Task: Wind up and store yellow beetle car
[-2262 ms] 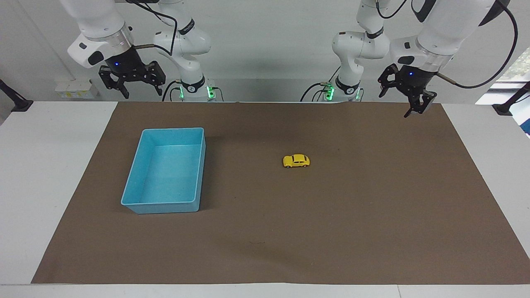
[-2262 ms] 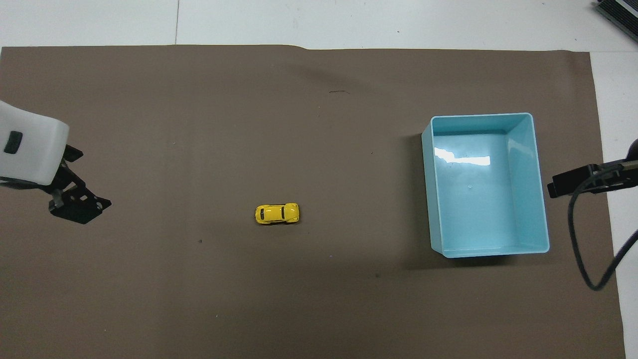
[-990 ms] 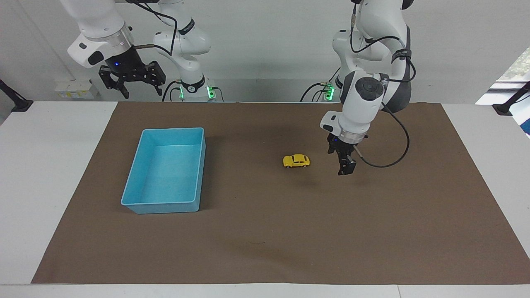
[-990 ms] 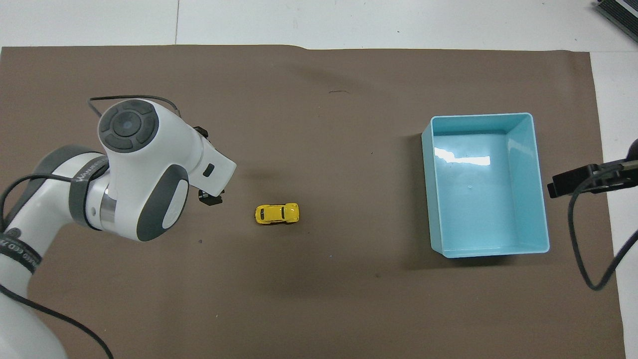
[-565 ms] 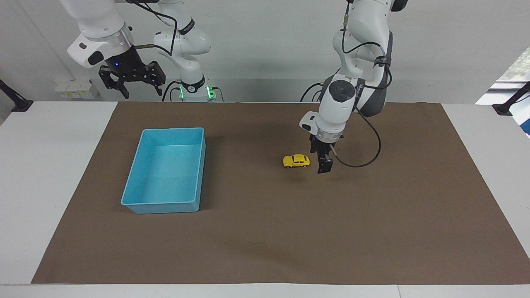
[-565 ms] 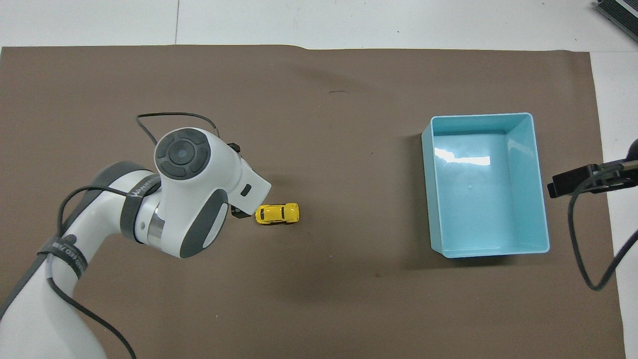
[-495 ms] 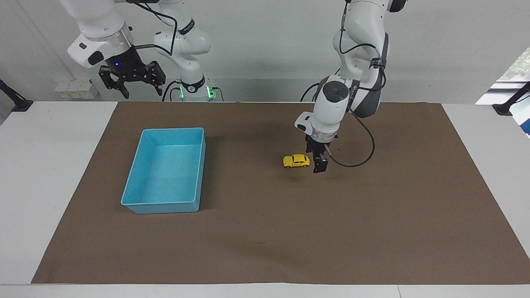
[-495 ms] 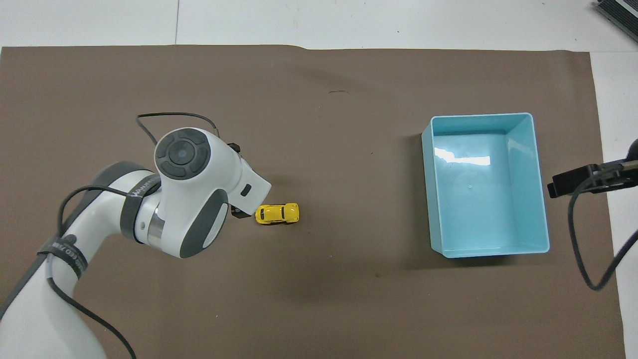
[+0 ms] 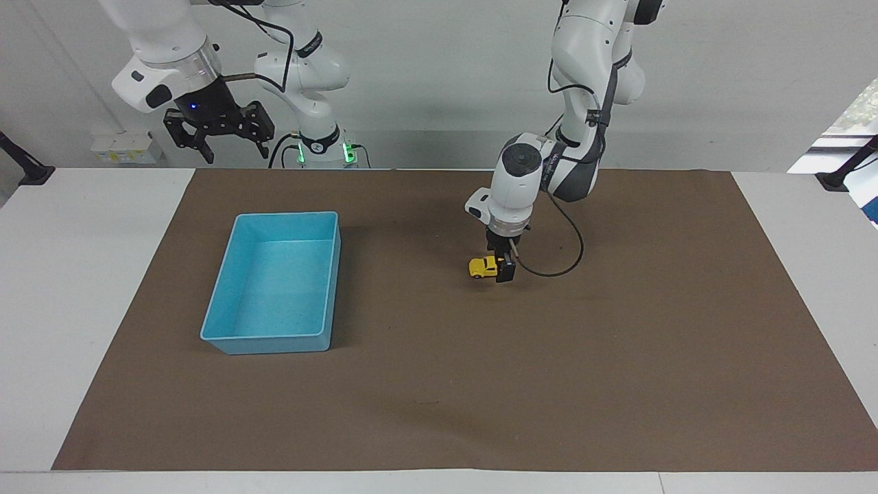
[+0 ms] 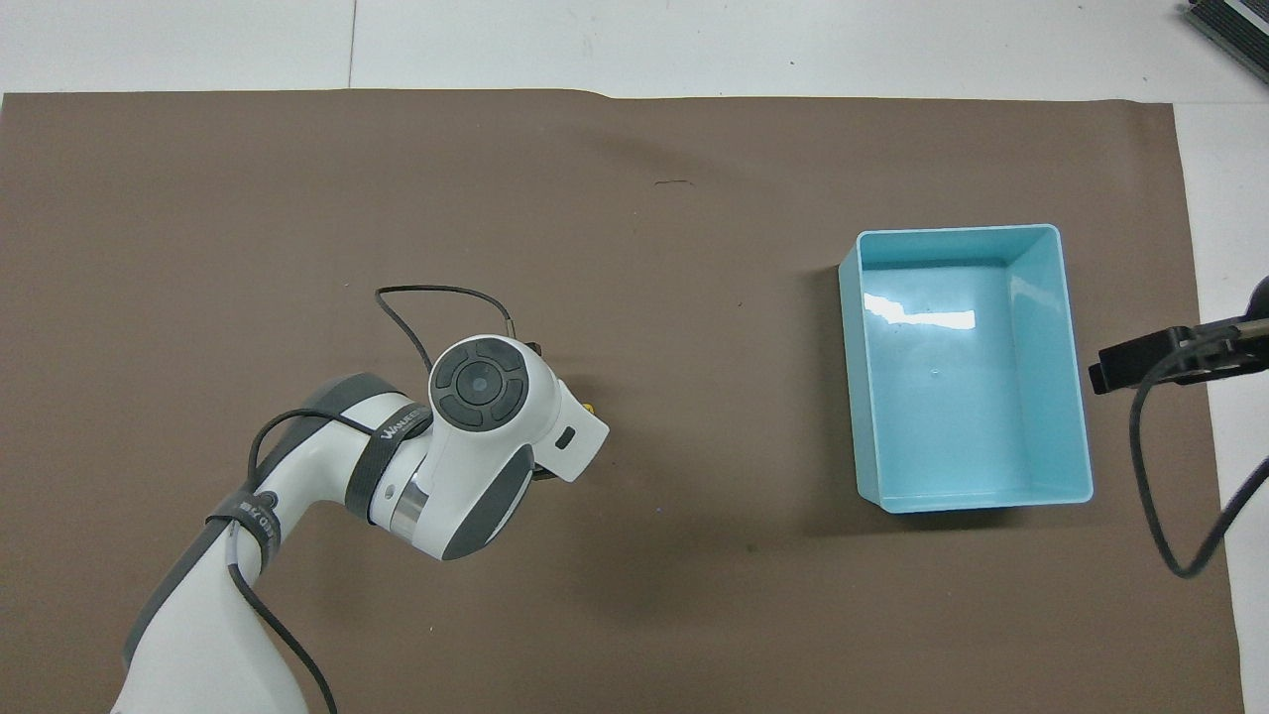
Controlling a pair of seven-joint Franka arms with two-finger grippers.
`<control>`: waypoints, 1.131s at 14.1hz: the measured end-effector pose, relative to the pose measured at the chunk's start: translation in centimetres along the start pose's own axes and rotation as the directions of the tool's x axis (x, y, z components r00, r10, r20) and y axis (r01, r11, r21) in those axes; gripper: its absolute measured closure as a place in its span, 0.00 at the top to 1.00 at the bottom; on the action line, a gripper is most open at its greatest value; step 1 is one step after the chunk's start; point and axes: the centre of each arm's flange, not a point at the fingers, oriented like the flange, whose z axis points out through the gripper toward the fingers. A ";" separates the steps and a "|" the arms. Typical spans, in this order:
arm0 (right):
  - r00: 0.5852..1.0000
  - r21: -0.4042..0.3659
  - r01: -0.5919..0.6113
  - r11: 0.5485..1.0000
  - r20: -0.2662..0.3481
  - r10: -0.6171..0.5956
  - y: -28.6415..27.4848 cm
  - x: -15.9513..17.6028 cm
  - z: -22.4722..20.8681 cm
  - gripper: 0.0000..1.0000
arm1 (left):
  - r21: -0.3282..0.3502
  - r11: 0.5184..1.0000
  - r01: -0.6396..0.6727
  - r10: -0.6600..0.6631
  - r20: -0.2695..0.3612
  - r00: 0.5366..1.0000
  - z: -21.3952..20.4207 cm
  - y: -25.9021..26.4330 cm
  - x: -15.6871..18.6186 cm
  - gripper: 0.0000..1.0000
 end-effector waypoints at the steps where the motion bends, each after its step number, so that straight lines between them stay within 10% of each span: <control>1: 1.000 0.000 0.000 1.000 0.000 0.000 0.0 0.0 0.0 1.00 | -0.005 1.000 -0.001 0.001 0.004 1.000 0.3 0.2 -0.1 1.00; 16: 1.000 0.000 -0.002 1.000 0.000 0.002 0.1 0.0 0.0 1.00 | -0.006 1.000 0.016 -0.016 0.007 1.000 1.7 1.4 0.9 0.88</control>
